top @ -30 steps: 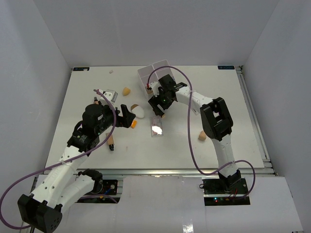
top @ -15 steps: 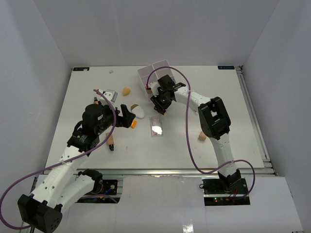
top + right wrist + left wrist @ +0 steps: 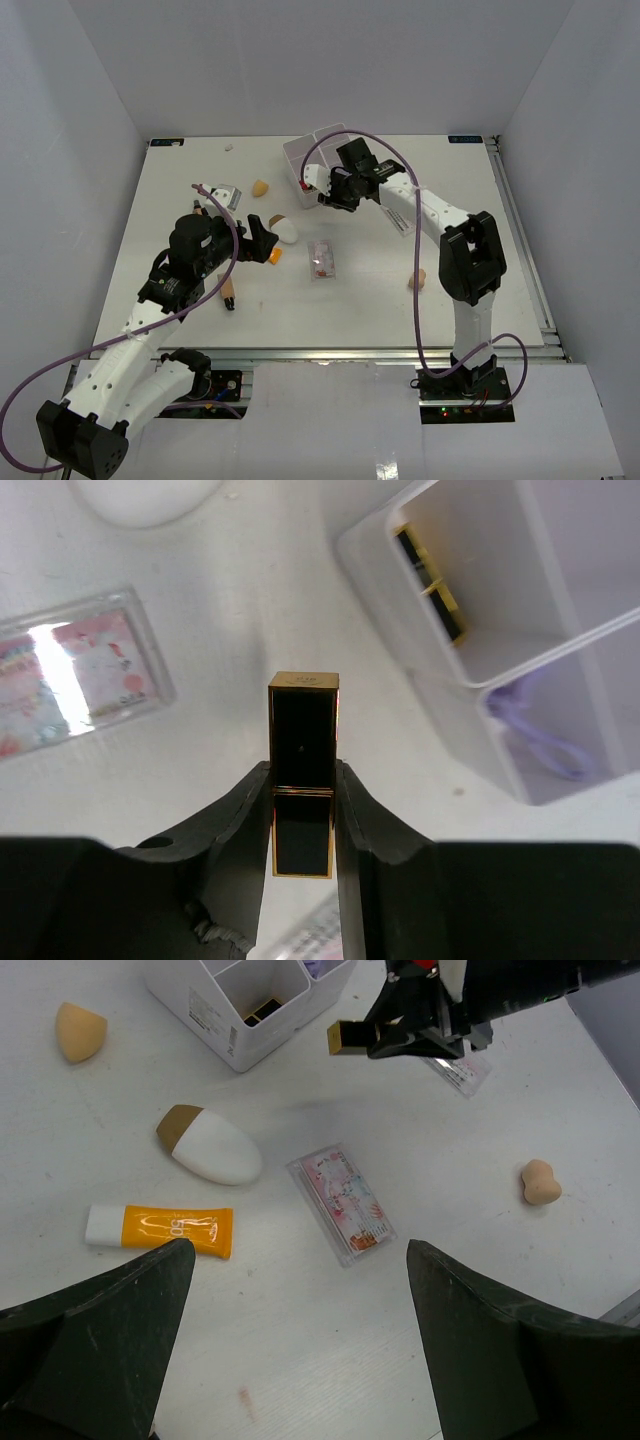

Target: Organize the makeup

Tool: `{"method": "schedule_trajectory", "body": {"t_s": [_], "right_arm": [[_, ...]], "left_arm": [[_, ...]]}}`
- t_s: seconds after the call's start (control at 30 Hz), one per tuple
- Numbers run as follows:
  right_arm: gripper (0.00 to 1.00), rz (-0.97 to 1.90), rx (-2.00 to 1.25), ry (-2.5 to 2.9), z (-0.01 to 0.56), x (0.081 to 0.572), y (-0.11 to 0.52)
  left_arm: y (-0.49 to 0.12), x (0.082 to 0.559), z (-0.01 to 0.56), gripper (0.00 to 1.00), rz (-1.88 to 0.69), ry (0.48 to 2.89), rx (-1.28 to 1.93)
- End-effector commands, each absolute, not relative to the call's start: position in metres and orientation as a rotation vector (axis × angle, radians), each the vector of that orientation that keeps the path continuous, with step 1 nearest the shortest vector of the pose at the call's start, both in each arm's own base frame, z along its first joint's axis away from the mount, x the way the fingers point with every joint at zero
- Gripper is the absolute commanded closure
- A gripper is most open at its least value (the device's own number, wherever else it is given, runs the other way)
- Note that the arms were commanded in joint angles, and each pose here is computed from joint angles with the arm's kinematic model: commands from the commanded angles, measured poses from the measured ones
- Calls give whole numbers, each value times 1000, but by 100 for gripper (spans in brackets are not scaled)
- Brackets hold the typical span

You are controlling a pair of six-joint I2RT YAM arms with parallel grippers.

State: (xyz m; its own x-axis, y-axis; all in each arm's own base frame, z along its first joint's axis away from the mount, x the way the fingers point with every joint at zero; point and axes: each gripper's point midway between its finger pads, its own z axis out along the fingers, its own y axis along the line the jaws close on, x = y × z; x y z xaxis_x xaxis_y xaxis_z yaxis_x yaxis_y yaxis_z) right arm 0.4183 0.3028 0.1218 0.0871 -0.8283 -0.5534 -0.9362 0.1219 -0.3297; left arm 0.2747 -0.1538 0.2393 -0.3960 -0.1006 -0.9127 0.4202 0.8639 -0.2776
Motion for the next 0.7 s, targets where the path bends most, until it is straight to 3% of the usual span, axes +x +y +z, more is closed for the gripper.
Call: {"method": "schedule_trajectory", "body": {"t_s": [0.0, 0.3, 0.67], "right_arm": [[76, -7, -1848, 1466, 165, 451, 308], [79, -210, -1927, 1212, 176, 501, 331], [76, -261, -1943, 1131, 165, 515, 359]], "left_arm": [[-150, 277, 239, 2, -559, 1899, 215], [-146, 280, 238, 2, -544, 1903, 200], [-146, 280, 238, 2, -548, 1902, 199]]}}
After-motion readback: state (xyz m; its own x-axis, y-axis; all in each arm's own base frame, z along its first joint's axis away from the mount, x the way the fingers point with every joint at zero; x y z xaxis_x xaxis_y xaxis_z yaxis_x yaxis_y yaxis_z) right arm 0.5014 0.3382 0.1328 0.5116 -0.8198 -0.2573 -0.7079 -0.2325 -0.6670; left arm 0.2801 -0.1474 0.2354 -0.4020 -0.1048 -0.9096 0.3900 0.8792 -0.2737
